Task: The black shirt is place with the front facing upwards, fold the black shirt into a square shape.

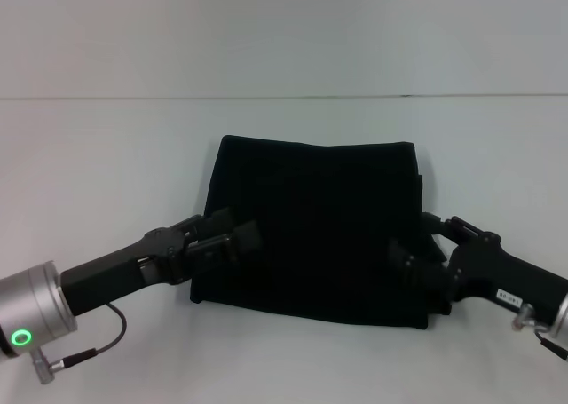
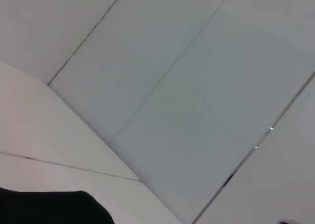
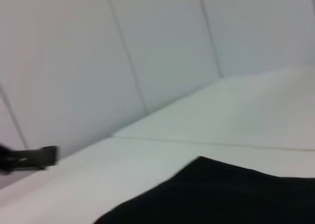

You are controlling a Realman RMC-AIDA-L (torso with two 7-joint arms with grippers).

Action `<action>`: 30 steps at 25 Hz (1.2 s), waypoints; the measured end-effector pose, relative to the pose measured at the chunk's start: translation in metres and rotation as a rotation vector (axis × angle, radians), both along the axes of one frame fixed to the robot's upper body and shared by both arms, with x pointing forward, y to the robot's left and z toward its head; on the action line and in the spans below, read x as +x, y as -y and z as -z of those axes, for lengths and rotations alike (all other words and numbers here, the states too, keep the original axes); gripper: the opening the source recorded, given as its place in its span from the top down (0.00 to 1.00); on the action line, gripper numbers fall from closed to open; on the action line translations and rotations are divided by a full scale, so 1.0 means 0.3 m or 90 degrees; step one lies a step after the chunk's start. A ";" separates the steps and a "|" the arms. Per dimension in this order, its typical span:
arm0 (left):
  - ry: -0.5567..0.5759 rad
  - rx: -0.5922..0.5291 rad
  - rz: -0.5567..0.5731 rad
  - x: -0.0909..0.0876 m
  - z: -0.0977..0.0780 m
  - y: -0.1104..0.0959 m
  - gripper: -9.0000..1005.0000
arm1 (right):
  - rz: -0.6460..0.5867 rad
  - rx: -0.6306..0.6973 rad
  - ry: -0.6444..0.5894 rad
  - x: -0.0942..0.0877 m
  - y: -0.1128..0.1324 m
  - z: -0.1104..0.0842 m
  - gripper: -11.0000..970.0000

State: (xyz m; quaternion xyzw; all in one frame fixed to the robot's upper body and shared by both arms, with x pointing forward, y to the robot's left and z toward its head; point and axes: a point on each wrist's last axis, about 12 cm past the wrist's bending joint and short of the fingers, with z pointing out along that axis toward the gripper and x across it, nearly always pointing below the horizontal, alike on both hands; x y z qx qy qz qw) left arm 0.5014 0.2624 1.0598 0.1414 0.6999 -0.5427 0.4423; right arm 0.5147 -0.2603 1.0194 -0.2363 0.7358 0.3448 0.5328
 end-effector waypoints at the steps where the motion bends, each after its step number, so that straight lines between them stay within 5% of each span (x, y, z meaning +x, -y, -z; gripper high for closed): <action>1: -0.002 -0.001 -0.002 -0.001 0.001 -0.003 0.05 | -0.009 -0.002 0.006 -0.008 -0.002 0.001 0.07; 10: -0.027 -0.008 -0.004 -0.006 0.005 -0.012 0.05 | -0.015 -0.077 -0.030 -0.066 -0.004 0.083 0.07; 17: -0.089 -0.010 -0.039 0.014 0.012 -0.050 0.05 | 0.004 -0.073 -0.012 -0.083 0.040 0.073 0.07; 27: -0.367 0.076 -0.144 0.208 -0.015 -0.139 0.05 | -0.074 -0.038 0.088 -0.198 0.075 0.030 0.08; 30: -0.388 0.121 -0.156 0.268 -0.034 -0.122 0.05 | -0.092 -0.061 0.103 -0.248 0.072 0.054 0.08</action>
